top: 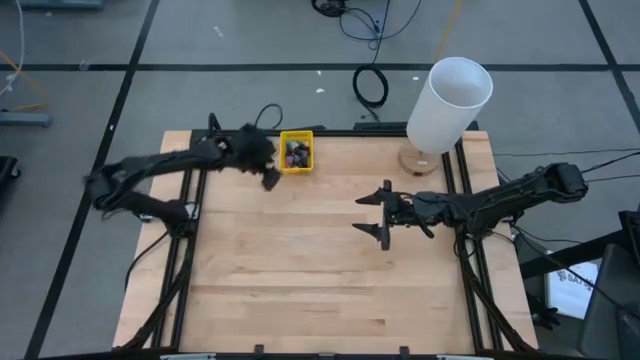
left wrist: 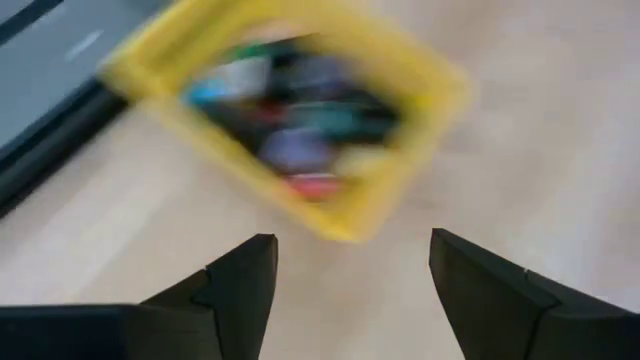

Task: Pick & Place Nail Polish
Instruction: Return to Home Position

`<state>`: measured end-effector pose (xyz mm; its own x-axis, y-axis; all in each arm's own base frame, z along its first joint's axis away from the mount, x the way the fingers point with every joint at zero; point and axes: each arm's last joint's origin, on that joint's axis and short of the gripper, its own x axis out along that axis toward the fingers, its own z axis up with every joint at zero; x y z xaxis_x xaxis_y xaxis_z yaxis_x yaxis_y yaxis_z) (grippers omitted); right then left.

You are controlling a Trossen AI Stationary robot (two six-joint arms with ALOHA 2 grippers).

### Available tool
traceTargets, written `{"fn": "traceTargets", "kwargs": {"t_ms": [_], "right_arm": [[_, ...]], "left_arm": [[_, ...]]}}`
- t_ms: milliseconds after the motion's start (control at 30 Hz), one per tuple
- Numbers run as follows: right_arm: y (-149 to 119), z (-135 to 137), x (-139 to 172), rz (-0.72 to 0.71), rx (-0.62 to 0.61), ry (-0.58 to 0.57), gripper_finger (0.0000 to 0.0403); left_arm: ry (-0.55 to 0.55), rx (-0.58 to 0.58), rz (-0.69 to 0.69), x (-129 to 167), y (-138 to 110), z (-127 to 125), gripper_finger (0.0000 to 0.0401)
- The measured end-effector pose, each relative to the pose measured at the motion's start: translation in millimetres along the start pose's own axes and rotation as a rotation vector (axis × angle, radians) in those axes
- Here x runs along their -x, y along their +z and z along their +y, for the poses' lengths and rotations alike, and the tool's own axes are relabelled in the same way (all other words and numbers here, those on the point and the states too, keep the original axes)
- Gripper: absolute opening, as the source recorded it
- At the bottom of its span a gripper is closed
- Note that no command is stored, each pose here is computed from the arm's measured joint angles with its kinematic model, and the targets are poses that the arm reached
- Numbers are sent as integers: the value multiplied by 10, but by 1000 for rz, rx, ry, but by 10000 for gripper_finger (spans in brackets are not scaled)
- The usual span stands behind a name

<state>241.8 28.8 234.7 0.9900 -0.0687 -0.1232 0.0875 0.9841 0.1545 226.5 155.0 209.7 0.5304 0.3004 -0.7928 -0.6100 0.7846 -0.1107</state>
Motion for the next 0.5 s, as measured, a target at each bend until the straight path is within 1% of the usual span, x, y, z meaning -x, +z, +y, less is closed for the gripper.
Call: {"fn": "traceTargets", "kwargs": {"t_ms": [100, 167, 267, 367, 433, 500], "right_arm": [[46, -12, 104, 24, 17, -5, 320], [95, 3, 206, 16, 33, 8, 320], [64, 30, 383, -54, 82, 53, 320], [-70, -4, 588, -153, 134, 85, 320], [-172, -58, 735, -237, 143, 94, 320], [-295, -125, 875, -306, 127, 97, 320]], "left_arm": [[-200, -152, -103, 314, -145, -165, 261], [-300, -197, -214, 561, -275, -219, 261], [-360, -232, -346, 907, -609, -216, 262], [-403, -267, -483, 1152, -978, -190, 262], [-440, -268, -592, 1279, -1184, -169, 262], [-485, -280, -701, 1403, -1363, -146, 262]]}}
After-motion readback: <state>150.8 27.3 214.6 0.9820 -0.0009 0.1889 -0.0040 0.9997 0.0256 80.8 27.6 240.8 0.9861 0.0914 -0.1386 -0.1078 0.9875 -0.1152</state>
